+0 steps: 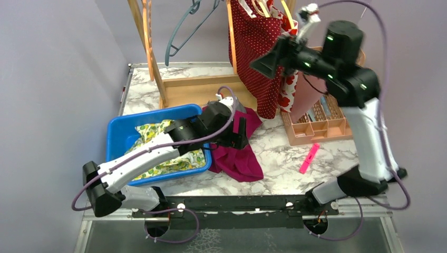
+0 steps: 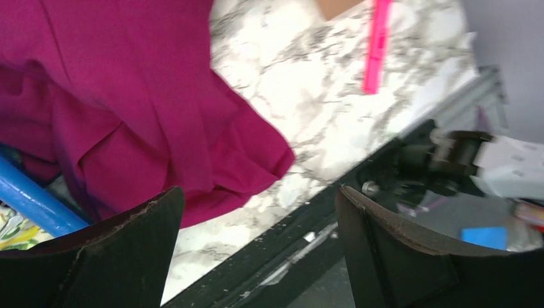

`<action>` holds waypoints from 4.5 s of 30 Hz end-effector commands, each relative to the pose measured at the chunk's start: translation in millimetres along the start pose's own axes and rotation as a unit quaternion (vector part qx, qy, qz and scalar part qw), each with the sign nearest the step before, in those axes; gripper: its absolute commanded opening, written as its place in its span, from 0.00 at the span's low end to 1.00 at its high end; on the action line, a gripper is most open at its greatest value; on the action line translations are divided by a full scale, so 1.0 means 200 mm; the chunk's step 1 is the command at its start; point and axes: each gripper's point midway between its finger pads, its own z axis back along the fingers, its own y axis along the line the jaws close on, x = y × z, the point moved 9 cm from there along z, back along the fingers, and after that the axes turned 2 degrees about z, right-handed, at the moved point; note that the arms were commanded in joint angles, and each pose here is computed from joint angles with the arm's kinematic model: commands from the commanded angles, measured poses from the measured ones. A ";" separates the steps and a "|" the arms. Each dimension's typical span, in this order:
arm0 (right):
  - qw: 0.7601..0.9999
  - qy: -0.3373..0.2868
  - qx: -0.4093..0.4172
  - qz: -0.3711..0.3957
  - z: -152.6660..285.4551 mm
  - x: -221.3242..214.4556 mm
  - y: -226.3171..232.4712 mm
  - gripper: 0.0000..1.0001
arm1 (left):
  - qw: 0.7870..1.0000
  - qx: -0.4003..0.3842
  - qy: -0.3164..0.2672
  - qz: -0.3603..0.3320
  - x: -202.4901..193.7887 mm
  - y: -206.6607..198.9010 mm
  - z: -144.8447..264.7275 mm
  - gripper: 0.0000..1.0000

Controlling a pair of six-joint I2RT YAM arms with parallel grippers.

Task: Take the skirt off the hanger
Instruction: Pick up the skirt from the center of the board, then place the skirt in the bin.

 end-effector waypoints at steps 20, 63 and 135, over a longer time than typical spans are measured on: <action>0.999 -0.014 -0.043 0.028 0.81 -0.26 0.22 0.92 | 0.940 0.282 0.120 -0.150 -0.32 0.40 -0.96 0.93; 0.999 0.010 -0.045 -0.010 0.44 -0.26 0.08 0.91 | 0.782 0.492 -0.354 0.148 0.55 0.75 0.77 0.00; 0.996 0.007 -0.094 0.011 0.57 -0.33 0.06 0.89 | 0.744 0.294 -0.295 0.523 -0.15 0.94 0.50 0.59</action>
